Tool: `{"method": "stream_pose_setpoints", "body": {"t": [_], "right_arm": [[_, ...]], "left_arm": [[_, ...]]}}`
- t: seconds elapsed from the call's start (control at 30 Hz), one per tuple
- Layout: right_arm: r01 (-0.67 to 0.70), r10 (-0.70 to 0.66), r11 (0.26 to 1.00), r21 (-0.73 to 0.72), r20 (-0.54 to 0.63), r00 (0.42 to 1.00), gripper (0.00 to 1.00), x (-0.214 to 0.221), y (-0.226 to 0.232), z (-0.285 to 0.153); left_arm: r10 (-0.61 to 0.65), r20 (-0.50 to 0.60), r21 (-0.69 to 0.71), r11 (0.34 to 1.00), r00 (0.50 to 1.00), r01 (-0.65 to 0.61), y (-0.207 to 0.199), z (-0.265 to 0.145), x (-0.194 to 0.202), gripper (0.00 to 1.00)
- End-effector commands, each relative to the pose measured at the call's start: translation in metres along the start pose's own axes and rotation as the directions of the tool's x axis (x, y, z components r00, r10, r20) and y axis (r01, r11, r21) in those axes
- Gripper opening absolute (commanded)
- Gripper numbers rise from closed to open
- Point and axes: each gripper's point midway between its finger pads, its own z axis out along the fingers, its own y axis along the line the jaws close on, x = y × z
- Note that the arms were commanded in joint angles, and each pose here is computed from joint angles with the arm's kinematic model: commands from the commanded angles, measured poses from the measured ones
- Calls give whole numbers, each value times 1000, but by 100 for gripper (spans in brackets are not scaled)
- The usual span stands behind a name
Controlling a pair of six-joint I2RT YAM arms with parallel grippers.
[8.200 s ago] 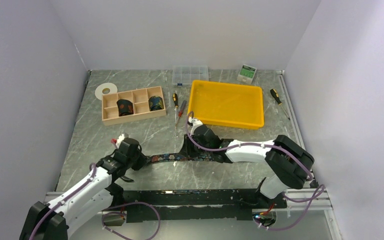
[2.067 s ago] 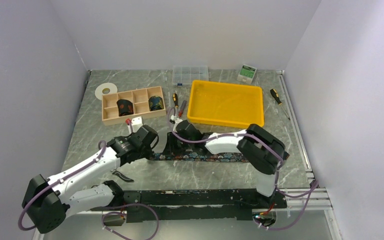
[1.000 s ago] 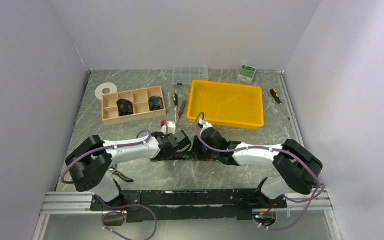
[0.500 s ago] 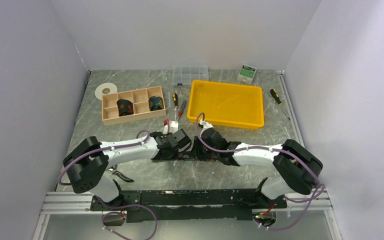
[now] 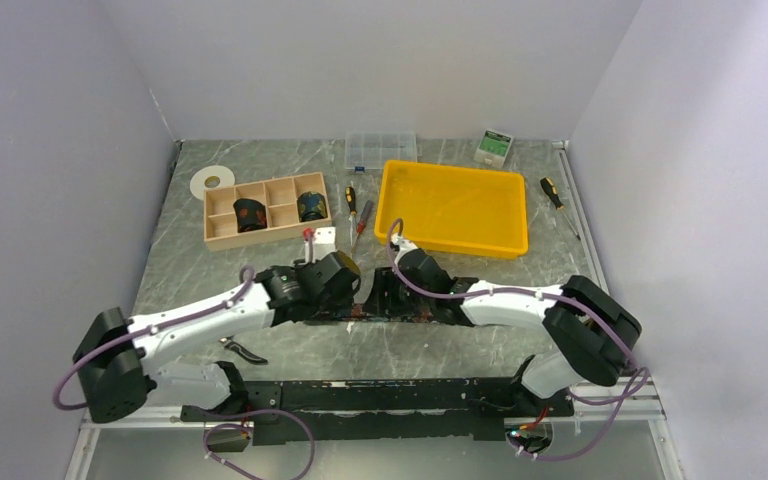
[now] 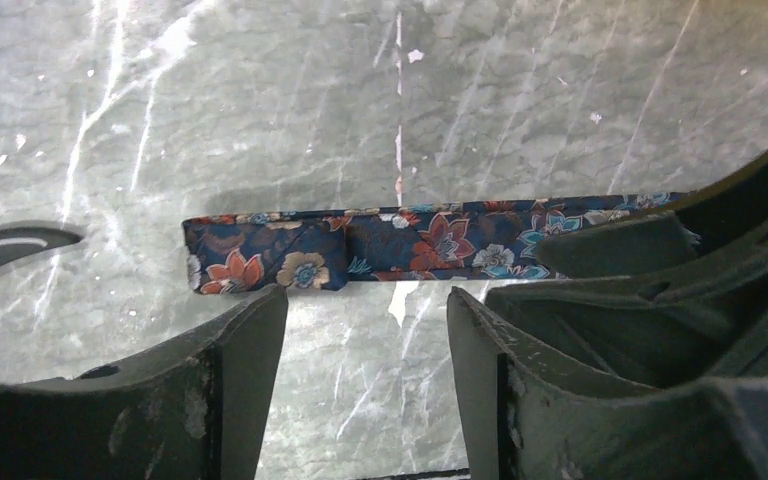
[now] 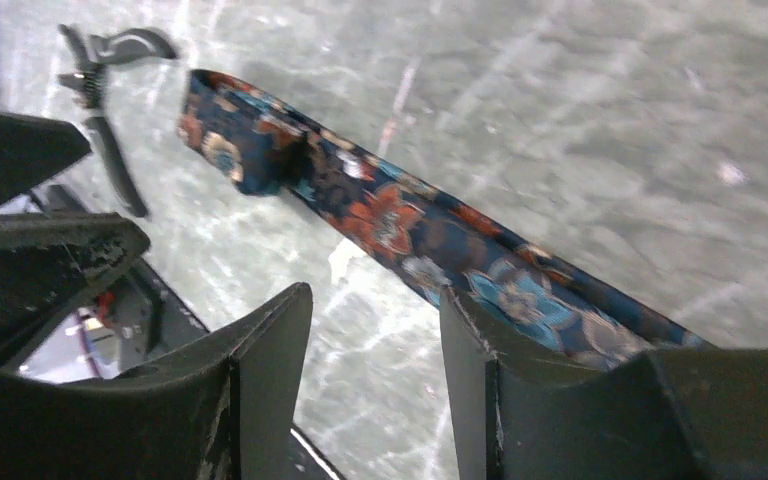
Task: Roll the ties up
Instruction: Roll the tie at the center of the board.
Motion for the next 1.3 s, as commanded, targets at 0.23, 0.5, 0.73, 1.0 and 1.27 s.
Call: {"method": "stream_pose_setpoints", "body": {"t": [0.23, 0.5, 0.73, 1.0, 1.27], "right_arm": [[-95, 80, 969, -226, -72, 994, 57, -29, 80, 35], [-159, 133, 964, -213, -132, 982, 52, -23, 82, 61], [-188, 157, 959, -214, -157, 975, 42, -21, 87, 75], [-210, 170, 953, -219, -188, 967, 29, -13, 90, 90], [-220, 179, 950, -222, -190, 965, 16, -3, 82, 89]], "left_arm": [[-399, 169, 125, 916, 901, 382, 78, -2, -36, 69], [-488, 101, 209, 862, 867, 461, 89, 12, -20, 71], [-526, 39, 252, 828, 850, 501, 90, 30, -8, 70], [-529, 24, 250, 824, 848, 508, 96, 33, 0, 70], [-527, 11, 230, 828, 850, 511, 102, 34, 10, 70]]}}
